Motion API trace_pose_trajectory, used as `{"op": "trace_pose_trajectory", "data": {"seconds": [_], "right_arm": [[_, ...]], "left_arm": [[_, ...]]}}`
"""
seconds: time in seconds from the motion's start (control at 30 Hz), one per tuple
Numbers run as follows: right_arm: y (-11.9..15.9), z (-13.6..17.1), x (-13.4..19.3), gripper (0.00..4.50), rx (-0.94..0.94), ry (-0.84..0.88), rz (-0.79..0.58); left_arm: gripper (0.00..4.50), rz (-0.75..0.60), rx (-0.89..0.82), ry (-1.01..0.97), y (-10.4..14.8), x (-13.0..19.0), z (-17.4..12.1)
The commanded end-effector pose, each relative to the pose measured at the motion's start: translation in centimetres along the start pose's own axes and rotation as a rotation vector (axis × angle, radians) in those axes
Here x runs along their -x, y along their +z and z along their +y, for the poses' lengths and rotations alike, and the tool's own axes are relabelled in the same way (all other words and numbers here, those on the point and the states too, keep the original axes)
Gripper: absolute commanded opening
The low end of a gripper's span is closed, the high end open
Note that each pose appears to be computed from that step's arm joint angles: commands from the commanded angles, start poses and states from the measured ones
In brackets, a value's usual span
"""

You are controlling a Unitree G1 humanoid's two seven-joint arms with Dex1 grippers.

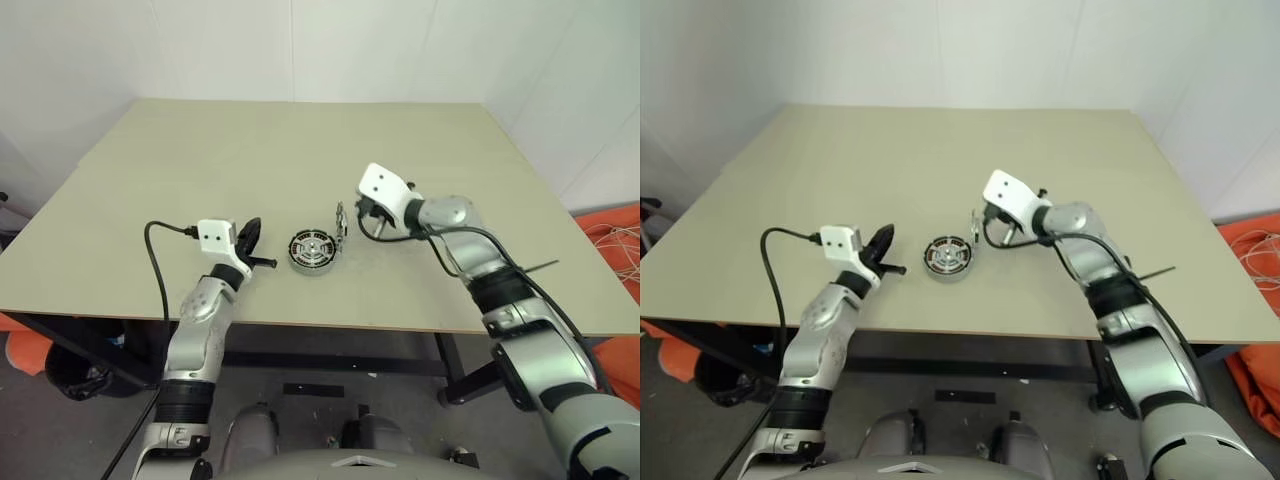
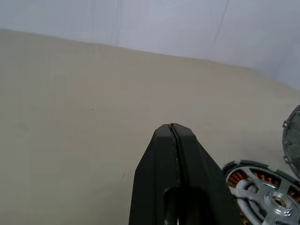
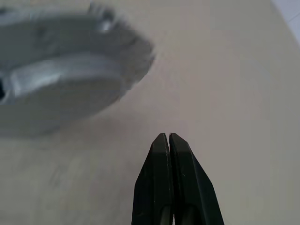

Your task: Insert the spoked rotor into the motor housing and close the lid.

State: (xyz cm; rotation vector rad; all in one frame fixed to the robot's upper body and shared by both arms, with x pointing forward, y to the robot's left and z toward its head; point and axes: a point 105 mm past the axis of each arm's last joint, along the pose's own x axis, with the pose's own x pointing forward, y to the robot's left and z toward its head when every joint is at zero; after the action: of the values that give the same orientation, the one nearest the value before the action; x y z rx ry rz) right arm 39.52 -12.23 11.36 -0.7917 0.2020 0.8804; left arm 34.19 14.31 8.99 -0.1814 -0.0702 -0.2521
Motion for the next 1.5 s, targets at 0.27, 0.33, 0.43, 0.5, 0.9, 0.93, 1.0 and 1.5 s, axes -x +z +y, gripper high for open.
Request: {"op": "trace_pose_trajectory", "data": {"seconds": [0.27,0.33,0.43,0.5,0.9,0.93,1.0,1.5], "right_arm": [[1.0,2.8,1.6,0.03,-0.055,0.116,-0.097],[1.1,3.0,1.5,0.03,-0.072,0.102,-0.104],[1.1,2.9,1.2,0.03,-0.086,0.065,-0.110],[1.2,2.7,0.8,0.03,-0.091,0.015,-0.112],[3.4,2.4,0.2,0.03,-0.105,-0.057,-0.180],[3.8,2.4,0.3,0.03,-0.110,-0.052,-0.195],[4.5,2.5,0.3,0.03,-0.116,-0.048,-0.221],[8.0,5.0,-1.4,0.03,-0.193,0.058,-0.330]], "left_arm": [[0.00,0.026,-0.029,-0.168,0.7,1.8,-0.9],[0.00,0.046,-0.016,-0.203,0.5,2.0,-1.2],[0.00,0.064,0.001,-0.236,0.4,2.2,-1.6],[0.00,0.074,0.010,-0.252,0.3,2.3,-1.9],[0.00,0.107,0.045,-0.306,-0.3,2.8,-3.3],[0.00,0.108,0.046,-0.307,-0.3,2.8,-3.3],[0.00,0.113,0.049,-0.310,-0.3,2.9,-3.4],[0.00,0.138,0.061,-0.339,-0.5,3.3,-3.6]]}}
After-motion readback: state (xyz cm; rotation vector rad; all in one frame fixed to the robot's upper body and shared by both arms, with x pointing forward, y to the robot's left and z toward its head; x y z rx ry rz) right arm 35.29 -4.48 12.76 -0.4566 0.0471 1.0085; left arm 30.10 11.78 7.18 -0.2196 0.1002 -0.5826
